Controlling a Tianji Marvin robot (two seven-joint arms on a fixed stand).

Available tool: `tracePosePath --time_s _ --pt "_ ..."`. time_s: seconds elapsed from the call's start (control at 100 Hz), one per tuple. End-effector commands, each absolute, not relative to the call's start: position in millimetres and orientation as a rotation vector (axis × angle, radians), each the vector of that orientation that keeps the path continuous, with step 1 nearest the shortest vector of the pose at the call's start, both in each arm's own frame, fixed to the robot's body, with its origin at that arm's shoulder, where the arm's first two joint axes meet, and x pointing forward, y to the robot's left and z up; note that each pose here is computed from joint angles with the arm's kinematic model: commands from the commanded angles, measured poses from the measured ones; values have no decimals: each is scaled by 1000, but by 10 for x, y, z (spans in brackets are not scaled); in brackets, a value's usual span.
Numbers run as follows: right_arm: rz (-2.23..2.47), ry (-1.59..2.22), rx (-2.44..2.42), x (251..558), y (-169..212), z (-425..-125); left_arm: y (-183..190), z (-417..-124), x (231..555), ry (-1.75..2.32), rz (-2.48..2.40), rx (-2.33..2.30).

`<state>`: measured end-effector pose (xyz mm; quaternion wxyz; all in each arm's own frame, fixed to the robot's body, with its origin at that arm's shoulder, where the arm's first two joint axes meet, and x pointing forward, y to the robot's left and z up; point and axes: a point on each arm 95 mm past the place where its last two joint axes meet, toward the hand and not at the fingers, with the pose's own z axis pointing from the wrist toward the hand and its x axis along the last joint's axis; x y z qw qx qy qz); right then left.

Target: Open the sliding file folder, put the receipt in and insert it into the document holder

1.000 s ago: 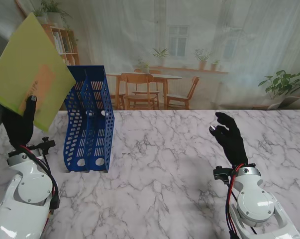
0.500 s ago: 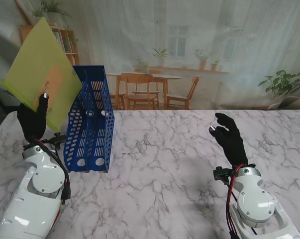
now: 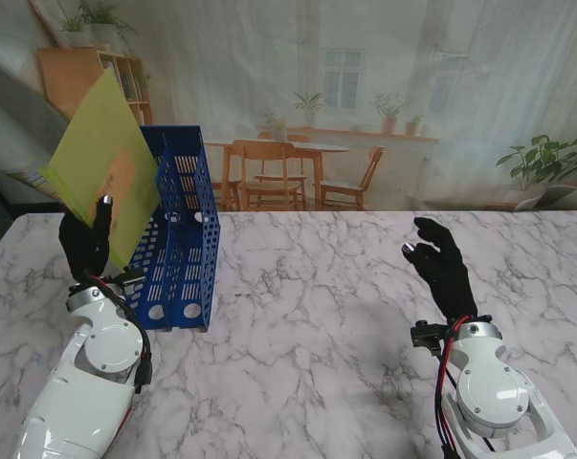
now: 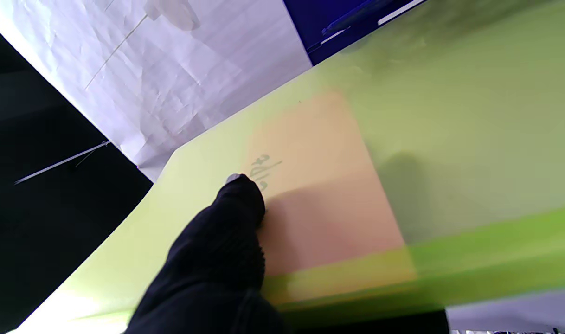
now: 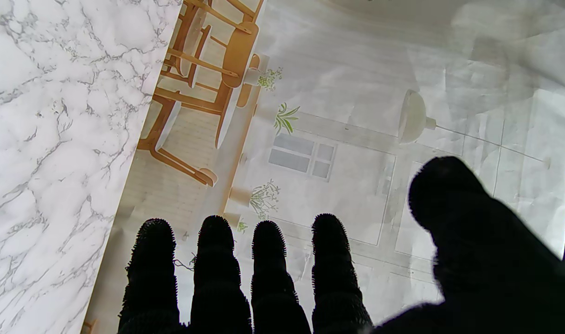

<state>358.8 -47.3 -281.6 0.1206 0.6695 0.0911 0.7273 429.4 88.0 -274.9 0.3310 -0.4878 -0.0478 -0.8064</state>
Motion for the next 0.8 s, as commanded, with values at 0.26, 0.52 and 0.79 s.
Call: tracePosePath --time_s 0.26,0.52,0.79 --pt "2112 277 1958 3574 -473 -2842 783 -2982 4347 -116 -2089 -1377" --pt "2114 274 1956 3573 -476 -2842 738 -2929 4376 -127 -2116 -1375" --pt "2120 266 1951 3565 -483 -2837 711 -2963 4389 -85 -2142 -1404"
